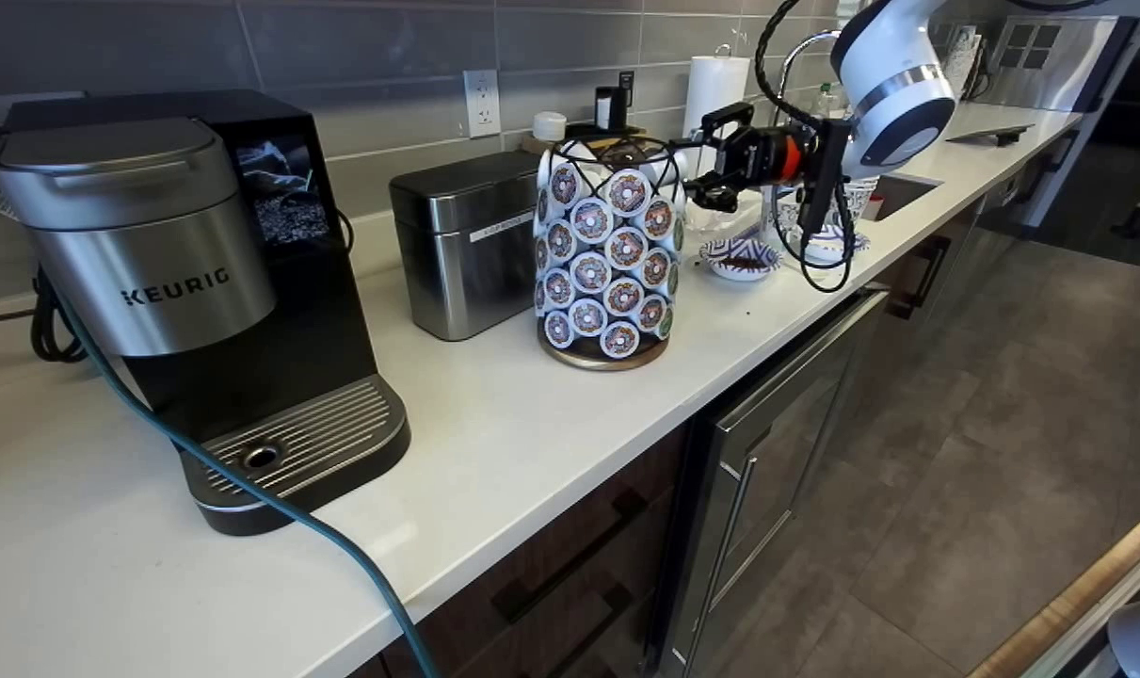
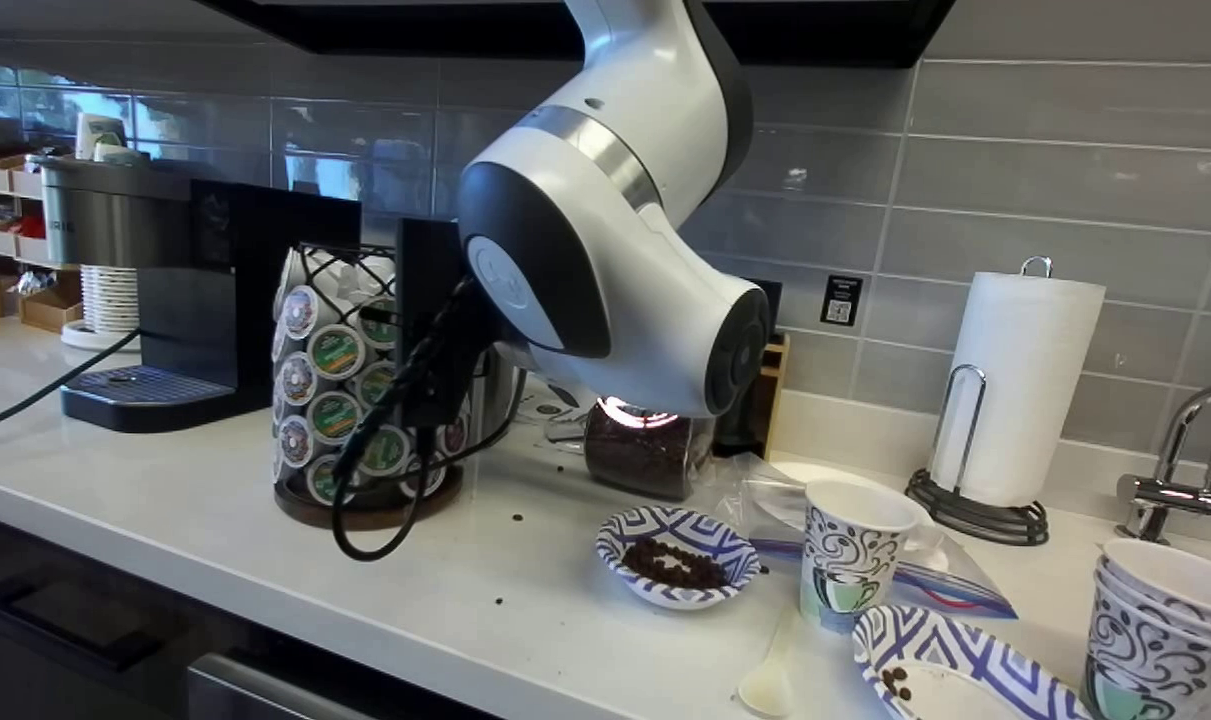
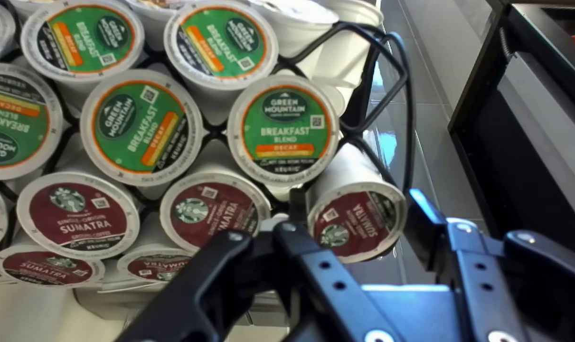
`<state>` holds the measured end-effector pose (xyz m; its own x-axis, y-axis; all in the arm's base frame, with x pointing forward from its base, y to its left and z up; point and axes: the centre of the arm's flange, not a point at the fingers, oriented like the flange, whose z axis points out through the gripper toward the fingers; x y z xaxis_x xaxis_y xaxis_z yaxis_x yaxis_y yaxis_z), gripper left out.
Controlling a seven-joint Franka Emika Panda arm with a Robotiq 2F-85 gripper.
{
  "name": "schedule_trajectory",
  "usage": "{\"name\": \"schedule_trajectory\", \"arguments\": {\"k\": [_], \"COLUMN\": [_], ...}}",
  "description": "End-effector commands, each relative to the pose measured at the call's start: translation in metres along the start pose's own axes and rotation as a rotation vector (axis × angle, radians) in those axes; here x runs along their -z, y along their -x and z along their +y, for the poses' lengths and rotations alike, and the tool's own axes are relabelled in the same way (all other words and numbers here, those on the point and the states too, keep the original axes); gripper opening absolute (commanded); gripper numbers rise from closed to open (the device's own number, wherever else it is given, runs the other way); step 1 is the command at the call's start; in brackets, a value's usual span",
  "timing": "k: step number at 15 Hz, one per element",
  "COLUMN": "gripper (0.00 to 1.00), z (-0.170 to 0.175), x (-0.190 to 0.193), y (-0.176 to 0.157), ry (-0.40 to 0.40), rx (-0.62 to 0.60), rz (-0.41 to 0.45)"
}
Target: Put the white object on the rack
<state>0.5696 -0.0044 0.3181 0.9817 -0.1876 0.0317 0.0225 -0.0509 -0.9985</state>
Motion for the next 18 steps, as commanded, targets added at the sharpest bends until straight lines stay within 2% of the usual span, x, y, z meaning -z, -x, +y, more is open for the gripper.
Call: {"name": "schedule_trajectory", "arguments": {"k": [1, 3, 4, 5, 6, 8, 11, 14, 15, 18], "gripper": [0.59, 0.63, 0.68, 0.67, 0.72, 0.68, 0.71, 0.83, 0.93, 1.00], "z": [0.000, 0.000, -0.001, -0.001, -0.001, -0.001, -0.005, -0.010, -0.012, -0.015], "x": [-0.005, -0.005, -0.005, -0.005, -0.005, -0.005, -0.002, 0.004, 0.006, 0.010], "y": [-0.006, -0.007, -0.007, -0.007, -0.008, -0.008, -0.009, -0.009, -0.010, -0.009], "ry": [-0.029, -0.028, -0.027, -0.027, -0.028, -0.027, -0.020, -0.016, -0.015, -0.006], "rx": [-0.020, -0.020, -0.020, -0.022, -0.022, -0.023, -0.026, -0.027, -0.025, -0.030], "rz": [-0.007, -0.009, -0.011, -0.011, -0.012, -0.013, -0.015, -0.009, -0.007, -0.009]}}
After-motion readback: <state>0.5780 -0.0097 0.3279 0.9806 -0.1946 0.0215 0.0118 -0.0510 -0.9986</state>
